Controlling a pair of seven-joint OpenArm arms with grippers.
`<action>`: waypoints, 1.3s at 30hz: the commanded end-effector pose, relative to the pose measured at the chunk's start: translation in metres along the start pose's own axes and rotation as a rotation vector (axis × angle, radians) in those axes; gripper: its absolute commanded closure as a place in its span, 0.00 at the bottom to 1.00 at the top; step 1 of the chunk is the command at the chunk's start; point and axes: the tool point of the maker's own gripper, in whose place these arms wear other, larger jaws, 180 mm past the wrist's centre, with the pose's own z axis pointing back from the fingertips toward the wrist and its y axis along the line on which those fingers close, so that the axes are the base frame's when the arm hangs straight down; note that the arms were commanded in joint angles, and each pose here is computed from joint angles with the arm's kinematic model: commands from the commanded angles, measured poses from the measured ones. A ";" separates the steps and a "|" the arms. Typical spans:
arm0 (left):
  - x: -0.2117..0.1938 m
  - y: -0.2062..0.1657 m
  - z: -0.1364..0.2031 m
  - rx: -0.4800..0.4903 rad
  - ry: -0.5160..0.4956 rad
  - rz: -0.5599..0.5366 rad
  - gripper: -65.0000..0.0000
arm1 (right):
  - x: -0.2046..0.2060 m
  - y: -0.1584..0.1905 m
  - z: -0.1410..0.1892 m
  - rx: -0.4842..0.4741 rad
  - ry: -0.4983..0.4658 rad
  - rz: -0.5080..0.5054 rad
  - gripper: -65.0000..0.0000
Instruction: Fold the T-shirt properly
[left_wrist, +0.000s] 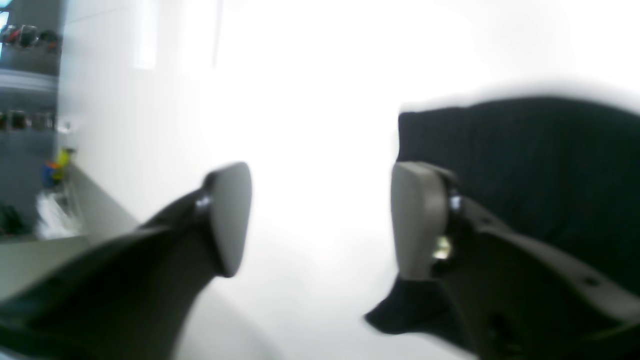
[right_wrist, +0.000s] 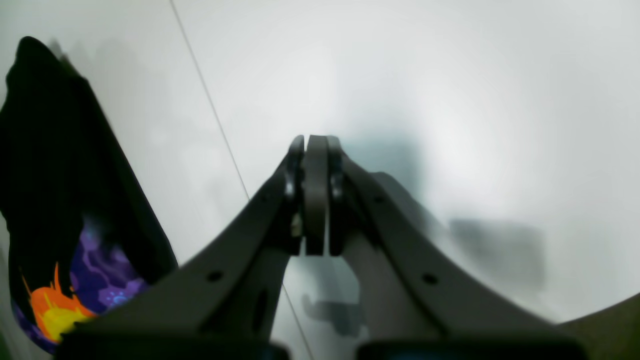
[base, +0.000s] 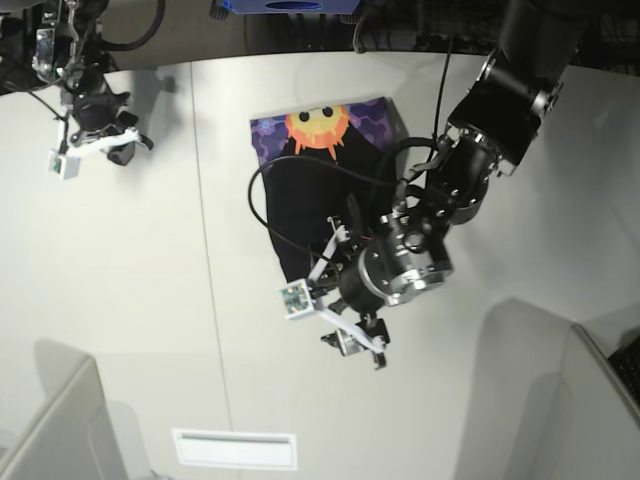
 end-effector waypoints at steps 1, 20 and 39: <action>-0.007 0.011 0.011 0.032 -0.015 0.052 0.51 | 0.011 0.002 0.004 0.013 -0.037 0.022 1.00; -0.221 -0.228 0.180 -0.280 0.262 0.581 1.00 | -0.120 -0.079 0.099 -0.151 0.381 0.165 1.00; -0.290 -0.539 0.243 -0.489 0.677 0.989 1.00 | -0.363 -0.093 0.084 0.167 1.007 0.799 1.00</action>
